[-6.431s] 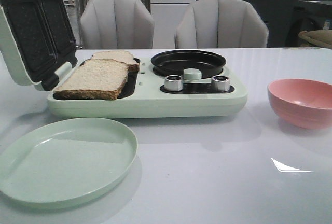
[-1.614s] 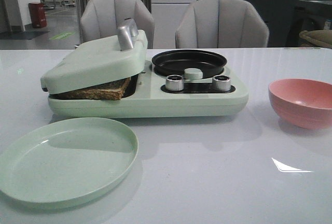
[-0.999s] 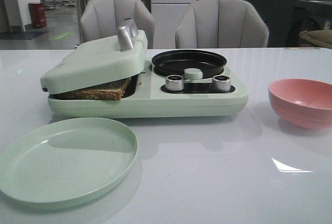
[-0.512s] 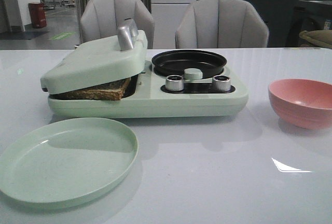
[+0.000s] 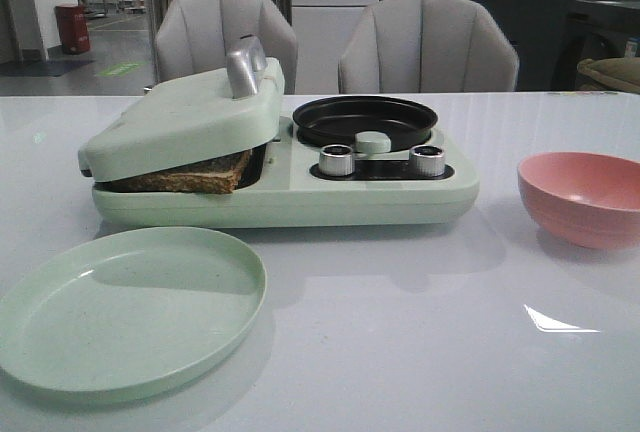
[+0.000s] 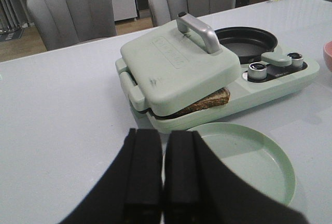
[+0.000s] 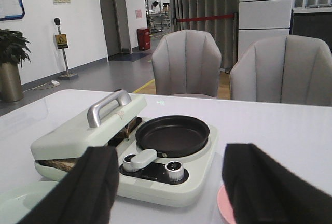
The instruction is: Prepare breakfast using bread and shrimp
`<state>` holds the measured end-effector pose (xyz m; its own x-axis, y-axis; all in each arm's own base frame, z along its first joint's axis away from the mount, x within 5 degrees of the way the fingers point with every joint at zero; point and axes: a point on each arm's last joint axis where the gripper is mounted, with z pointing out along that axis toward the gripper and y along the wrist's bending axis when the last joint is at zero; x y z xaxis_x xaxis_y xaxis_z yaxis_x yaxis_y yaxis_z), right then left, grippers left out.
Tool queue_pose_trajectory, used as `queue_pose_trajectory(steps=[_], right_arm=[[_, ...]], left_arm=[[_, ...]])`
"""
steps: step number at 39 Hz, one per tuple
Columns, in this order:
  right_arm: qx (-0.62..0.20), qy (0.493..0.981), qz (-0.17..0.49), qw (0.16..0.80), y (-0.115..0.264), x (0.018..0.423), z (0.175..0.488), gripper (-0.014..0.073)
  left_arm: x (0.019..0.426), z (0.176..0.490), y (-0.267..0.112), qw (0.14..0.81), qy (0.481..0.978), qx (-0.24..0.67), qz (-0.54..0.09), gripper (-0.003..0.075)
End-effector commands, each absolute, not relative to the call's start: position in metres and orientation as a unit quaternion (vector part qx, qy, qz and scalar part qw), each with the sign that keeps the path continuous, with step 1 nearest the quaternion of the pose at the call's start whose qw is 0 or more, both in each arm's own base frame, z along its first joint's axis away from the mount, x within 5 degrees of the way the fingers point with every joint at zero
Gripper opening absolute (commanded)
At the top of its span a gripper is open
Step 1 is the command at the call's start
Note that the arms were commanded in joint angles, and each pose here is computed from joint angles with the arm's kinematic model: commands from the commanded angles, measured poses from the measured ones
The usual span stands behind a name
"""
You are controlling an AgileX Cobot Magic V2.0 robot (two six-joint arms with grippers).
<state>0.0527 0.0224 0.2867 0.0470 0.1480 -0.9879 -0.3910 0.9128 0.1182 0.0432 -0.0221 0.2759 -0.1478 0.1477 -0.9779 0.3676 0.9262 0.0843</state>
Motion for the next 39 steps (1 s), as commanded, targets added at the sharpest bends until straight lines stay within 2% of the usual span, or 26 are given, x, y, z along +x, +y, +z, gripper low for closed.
queue_pose_trajectory(steps=[1,12,21,29,39], right_arm=[[-0.090,0.667,0.184,0.716,0.026,0.064,0.319,0.0531],[-0.114,0.778,0.164,0.596,0.053,0.126,0.345,0.0531],[-0.082,0.829,0.147,0.533,0.061,0.182,0.351,0.0531],[0.011,0.876,0.128,0.466,0.038,0.233,0.338,0.0531],[0.073,0.910,0.081,0.399,-0.002,0.286,0.299,0.0531]], left_arm=[[0.044,0.291,-0.022,0.666,0.723,0.154,-0.099,0.0114],[0.044,0.291,-0.022,0.667,0.722,0.153,-0.099,0.0114],[0.044,0.291,-0.022,0.668,0.722,0.153,-0.099,0.0114],[0.044,0.292,-0.021,0.668,0.721,0.153,-0.098,0.0114],[0.044,0.291,-0.021,0.669,0.721,0.154,-0.096,0.0114]])
